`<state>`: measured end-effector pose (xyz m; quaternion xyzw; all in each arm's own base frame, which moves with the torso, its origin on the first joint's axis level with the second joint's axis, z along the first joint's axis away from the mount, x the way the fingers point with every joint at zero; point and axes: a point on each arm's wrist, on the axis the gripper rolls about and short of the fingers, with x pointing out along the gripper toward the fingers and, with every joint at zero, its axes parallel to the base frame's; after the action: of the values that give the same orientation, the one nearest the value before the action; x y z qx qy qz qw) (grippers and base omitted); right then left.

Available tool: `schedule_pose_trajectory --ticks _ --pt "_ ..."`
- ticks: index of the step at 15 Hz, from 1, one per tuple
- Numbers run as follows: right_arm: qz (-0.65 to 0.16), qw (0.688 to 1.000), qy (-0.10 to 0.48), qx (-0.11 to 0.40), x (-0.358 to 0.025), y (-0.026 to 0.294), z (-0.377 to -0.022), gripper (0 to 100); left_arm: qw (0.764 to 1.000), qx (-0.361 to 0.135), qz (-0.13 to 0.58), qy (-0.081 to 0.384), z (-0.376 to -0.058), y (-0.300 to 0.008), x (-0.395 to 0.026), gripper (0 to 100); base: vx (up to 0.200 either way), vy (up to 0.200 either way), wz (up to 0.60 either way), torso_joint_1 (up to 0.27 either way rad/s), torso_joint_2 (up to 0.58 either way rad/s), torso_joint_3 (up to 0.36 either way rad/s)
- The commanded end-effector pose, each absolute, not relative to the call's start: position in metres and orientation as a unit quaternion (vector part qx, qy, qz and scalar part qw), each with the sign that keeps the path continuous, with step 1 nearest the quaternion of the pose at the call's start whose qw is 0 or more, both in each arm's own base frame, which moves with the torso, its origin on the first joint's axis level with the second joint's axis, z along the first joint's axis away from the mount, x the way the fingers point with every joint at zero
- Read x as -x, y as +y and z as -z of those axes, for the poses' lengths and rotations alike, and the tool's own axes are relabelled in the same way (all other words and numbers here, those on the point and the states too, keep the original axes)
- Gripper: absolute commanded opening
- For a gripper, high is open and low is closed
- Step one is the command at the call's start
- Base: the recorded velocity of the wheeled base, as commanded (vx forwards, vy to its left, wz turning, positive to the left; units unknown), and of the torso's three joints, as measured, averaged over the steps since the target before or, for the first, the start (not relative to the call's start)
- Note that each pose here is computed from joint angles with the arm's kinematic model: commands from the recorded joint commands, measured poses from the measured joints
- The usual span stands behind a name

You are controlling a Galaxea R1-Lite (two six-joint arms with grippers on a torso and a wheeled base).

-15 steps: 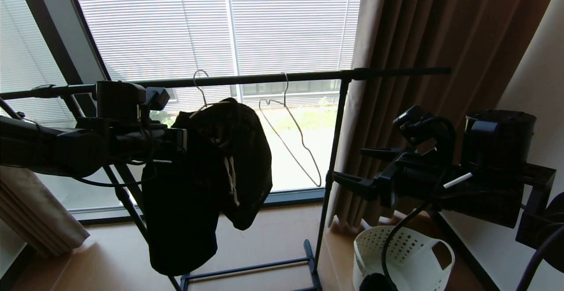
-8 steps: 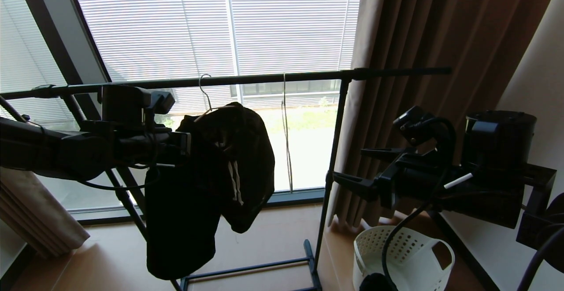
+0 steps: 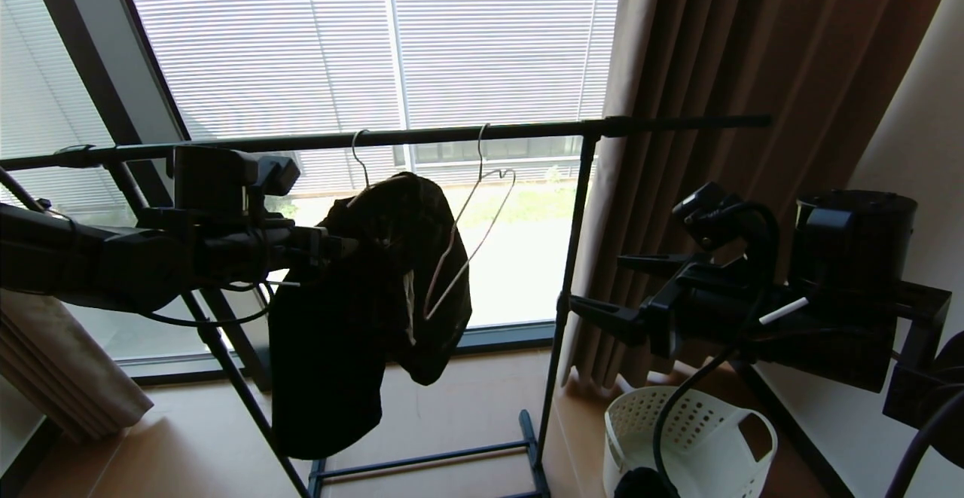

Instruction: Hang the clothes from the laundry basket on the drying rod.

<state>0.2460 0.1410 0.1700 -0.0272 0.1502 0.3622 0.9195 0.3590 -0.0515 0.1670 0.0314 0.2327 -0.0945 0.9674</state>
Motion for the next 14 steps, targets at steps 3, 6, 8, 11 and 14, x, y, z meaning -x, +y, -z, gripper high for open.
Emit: schedule_pose_trajectory --ticks 3,6,8,11,14 --pt "-0.363 0.92 0.147 0.027 -0.243 0.14 -0.172 100 0.97 -0.033 0.104 0.217 -0.186 -0.053 -0.327 100 0.0 0.0 0.0 0.0 0.0 0.0" --pt "-0.349 0.928 0.125 0.037 -0.211 0.142 -0.183 100 0.972 -0.036 0.127 0.194 -0.205 -0.057 -0.271 100 0.0 0.0 0.0 0.0 0.0 0.0" --pt "-0.32 0.939 0.119 0.047 -0.185 0.133 -0.184 100 0.971 -0.036 0.147 0.185 -0.206 -0.057 -0.223 100 0.0 0.0 0.0 0.0 0.0 0.0" --pt "-0.242 0.964 0.095 0.053 -0.149 0.104 -0.205 100 0.971 -0.036 0.168 0.165 -0.184 -0.04 -0.131 100 0.0 0.0 0.0 0.0 0.0 0.0" --pt "-0.207 0.971 0.106 0.059 -0.11 0.073 -0.213 100 0.978 -0.028 0.174 0.112 -0.17 -0.024 -0.076 100 0.0 0.0 0.0 0.0 0.0 0.0"
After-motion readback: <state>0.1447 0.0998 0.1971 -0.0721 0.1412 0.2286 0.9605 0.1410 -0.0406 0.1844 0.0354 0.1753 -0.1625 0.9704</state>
